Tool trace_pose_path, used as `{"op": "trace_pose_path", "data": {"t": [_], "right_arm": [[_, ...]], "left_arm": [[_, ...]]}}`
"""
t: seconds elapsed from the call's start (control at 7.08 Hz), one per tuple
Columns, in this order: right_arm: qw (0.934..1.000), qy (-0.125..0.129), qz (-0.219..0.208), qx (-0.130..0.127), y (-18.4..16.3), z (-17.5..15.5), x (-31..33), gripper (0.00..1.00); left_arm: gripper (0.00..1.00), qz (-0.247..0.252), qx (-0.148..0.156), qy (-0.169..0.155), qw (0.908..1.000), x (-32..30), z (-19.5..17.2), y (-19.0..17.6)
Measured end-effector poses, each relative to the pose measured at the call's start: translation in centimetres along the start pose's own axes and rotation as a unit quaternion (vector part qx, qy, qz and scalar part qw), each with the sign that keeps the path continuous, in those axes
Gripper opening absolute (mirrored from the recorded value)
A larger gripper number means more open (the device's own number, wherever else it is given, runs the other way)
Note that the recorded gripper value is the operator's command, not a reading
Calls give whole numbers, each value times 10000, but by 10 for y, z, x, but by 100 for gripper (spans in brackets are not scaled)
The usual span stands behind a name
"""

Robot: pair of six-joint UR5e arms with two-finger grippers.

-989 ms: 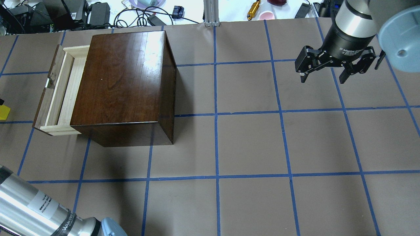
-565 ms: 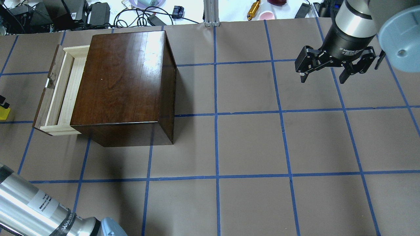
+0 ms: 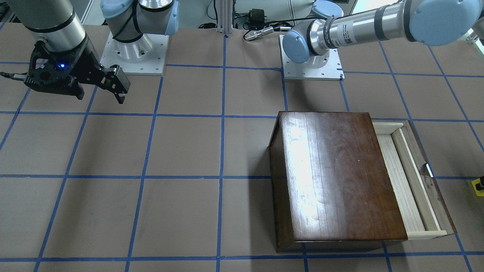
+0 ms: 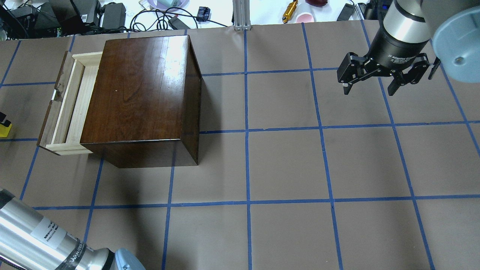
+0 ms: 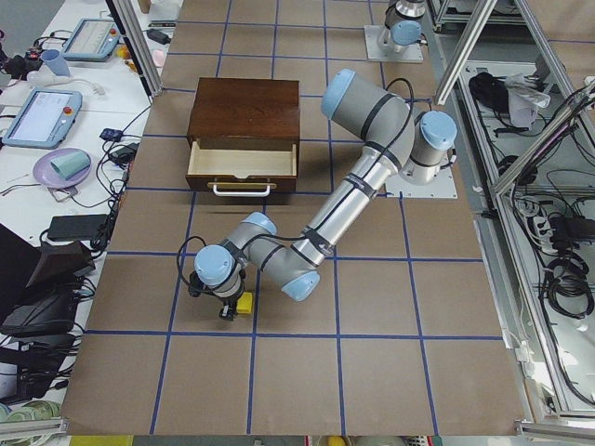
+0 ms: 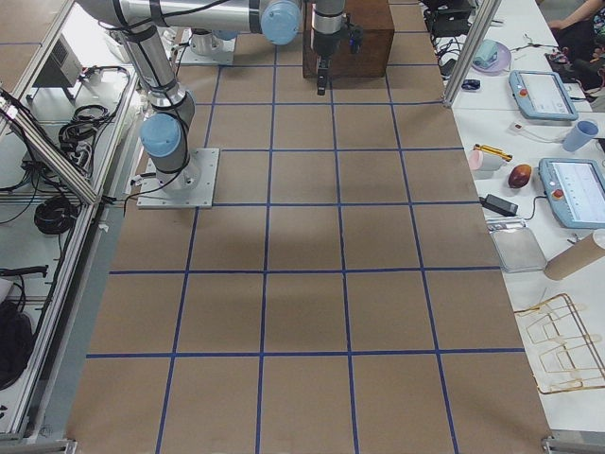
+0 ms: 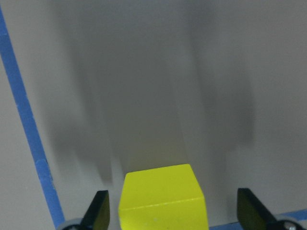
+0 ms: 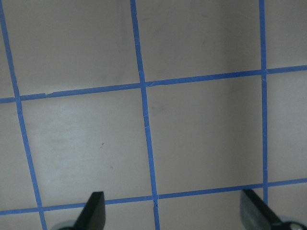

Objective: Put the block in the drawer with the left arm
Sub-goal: 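Grasp the yellow cube with the left gripper and lift it, then carry the yellow cube over the open drawer with the left gripper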

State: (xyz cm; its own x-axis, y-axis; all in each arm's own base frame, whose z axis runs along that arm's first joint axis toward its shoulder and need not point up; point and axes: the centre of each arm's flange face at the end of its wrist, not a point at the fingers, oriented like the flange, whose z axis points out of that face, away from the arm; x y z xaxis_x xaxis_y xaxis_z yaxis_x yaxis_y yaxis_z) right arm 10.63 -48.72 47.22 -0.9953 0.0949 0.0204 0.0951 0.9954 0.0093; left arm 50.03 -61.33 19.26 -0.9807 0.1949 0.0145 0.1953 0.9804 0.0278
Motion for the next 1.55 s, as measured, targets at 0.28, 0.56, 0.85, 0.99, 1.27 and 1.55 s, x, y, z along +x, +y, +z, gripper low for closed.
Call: {"op": "trace_pose_path", "data": {"t": [0.28,0.56,0.85,0.99,1.27,1.55], "right_arm": [[10000,0,0,0,0,0,0,100],[10000,0,0,0,0,0,0,100],[10000,3,0,0,0,0,0,100],[10000,2,0,0,0,0,0,100],[10000,0,0,0,0,0,0,100],[10000,0,0,0,0,0,0,100]], "left_arm": [[20,-1,-8,-20,10000,-1,-2,1],[20,-11,4,-61,10000,0,-10,2],[20,-22,23,-91,10000,6,-35,6],[20,-22,40,-101,9999,15,-57,11],[20,-33,47,-85,9999,45,-105,19],[20,-136,5,1,9999,86,-148,21]]}}
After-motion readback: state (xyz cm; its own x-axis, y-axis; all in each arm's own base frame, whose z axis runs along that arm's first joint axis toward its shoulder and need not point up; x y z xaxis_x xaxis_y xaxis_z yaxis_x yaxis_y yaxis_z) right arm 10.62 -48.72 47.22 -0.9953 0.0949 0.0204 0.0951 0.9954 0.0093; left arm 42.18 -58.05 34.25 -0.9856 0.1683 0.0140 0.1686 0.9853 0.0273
